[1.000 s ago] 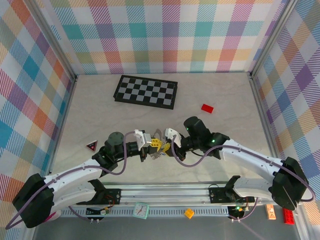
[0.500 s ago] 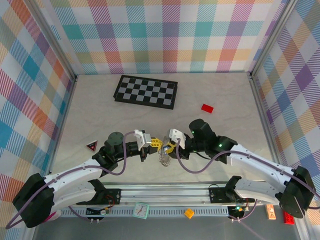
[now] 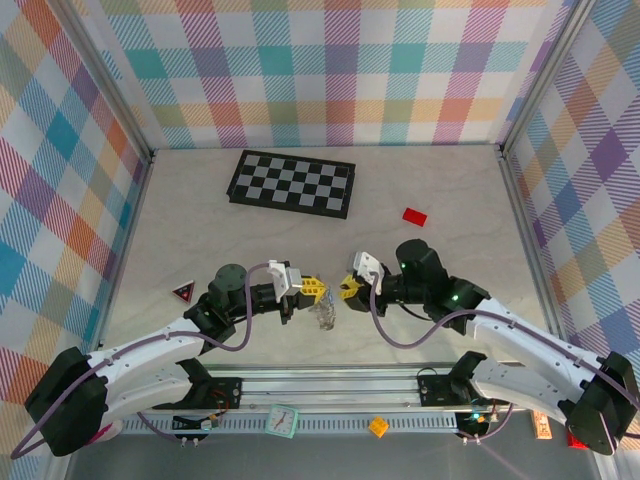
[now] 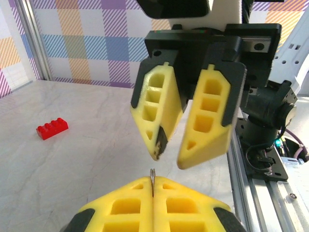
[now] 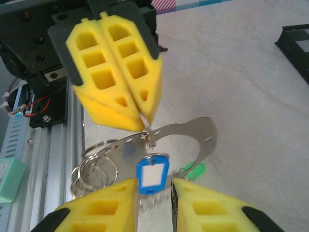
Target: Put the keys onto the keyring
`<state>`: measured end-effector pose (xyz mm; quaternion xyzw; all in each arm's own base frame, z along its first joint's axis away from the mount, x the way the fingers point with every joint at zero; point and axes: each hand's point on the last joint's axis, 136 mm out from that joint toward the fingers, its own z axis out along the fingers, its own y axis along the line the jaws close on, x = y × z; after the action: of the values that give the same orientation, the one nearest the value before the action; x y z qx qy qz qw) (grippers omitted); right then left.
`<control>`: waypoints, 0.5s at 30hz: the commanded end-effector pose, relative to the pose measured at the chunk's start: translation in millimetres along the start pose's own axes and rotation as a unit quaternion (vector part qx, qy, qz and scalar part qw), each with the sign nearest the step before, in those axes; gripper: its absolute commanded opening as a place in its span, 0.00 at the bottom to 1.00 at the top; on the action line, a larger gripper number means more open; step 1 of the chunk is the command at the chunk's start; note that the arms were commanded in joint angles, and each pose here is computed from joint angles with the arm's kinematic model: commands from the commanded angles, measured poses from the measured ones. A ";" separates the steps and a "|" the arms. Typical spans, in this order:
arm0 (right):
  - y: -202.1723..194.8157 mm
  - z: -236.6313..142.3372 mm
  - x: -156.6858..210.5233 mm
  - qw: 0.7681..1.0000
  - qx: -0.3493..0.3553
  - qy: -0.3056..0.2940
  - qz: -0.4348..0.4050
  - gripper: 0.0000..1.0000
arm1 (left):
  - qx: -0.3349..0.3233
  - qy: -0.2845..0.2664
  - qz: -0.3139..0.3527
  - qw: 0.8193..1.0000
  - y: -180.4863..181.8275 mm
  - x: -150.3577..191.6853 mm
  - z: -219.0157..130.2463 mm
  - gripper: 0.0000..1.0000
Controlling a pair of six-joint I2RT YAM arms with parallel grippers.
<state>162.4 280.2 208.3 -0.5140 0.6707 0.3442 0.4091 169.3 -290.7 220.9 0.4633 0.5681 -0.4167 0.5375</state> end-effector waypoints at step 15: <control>13.0 14.1 -20.6 0.996 -0.075 -0.044 0.004 0.27 | 0.025 -0.034 0.019 0.999 -10.0 -18.5 -1.9 0.00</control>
<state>158.1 297.3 208.9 -0.5204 0.6489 0.3940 0.3910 167.4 -291.1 221.0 0.4660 0.5655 -0.4203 0.5352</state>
